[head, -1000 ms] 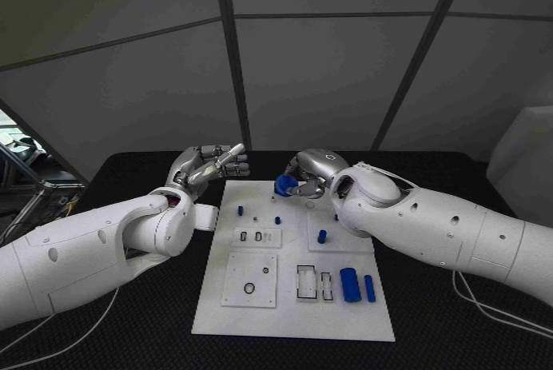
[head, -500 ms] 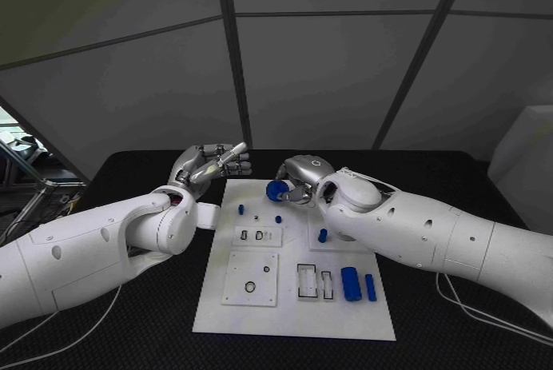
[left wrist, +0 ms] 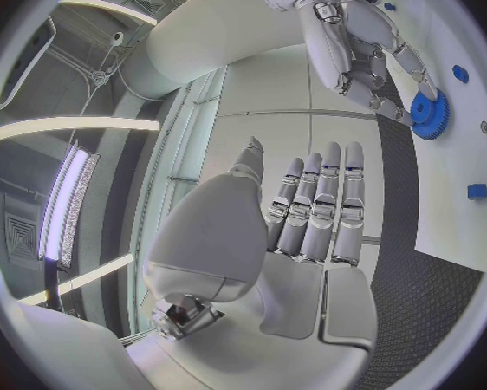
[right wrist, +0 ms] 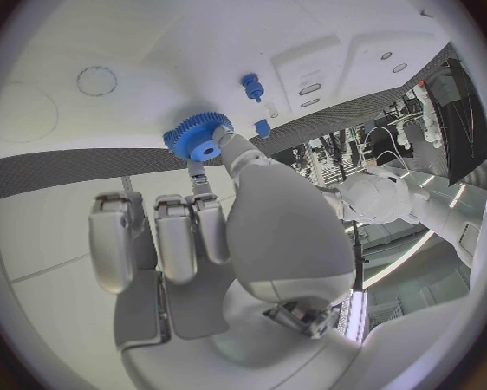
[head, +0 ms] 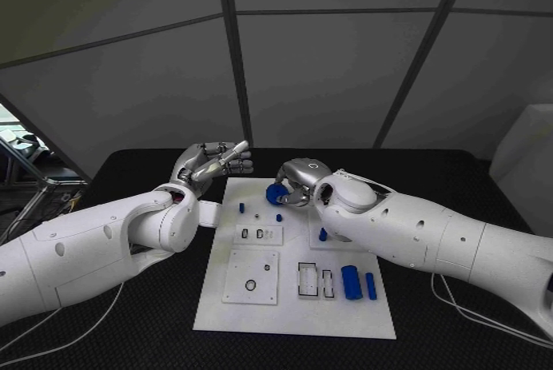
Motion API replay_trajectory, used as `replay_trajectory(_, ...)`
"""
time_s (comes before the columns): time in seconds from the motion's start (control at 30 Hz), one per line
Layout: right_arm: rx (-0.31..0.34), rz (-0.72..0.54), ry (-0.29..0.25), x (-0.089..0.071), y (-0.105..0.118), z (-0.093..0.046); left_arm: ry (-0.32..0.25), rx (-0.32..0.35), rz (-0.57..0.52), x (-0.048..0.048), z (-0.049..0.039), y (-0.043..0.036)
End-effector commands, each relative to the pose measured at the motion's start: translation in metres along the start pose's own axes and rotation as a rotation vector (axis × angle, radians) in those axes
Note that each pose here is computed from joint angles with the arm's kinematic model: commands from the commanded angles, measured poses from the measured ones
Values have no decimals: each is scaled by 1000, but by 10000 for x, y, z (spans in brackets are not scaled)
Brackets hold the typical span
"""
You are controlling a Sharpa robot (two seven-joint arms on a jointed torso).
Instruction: Assemble the parts on the task board
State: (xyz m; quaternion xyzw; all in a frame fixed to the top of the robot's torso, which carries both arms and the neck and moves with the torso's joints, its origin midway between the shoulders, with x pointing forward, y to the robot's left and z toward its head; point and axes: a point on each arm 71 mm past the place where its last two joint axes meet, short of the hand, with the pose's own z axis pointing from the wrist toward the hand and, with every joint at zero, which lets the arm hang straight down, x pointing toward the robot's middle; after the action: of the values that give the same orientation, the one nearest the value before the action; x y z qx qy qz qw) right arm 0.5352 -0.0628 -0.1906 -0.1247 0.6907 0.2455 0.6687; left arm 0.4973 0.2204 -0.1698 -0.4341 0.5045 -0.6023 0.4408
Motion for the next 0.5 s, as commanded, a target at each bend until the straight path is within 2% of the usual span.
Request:
replay_trajectory(0.03,-16,-14,21,11,18,17,13,9,1,12,6,-16)
replay_trajectory(0.5,-24,-14,70,72,36,69,14,6,1,5,7,-16)
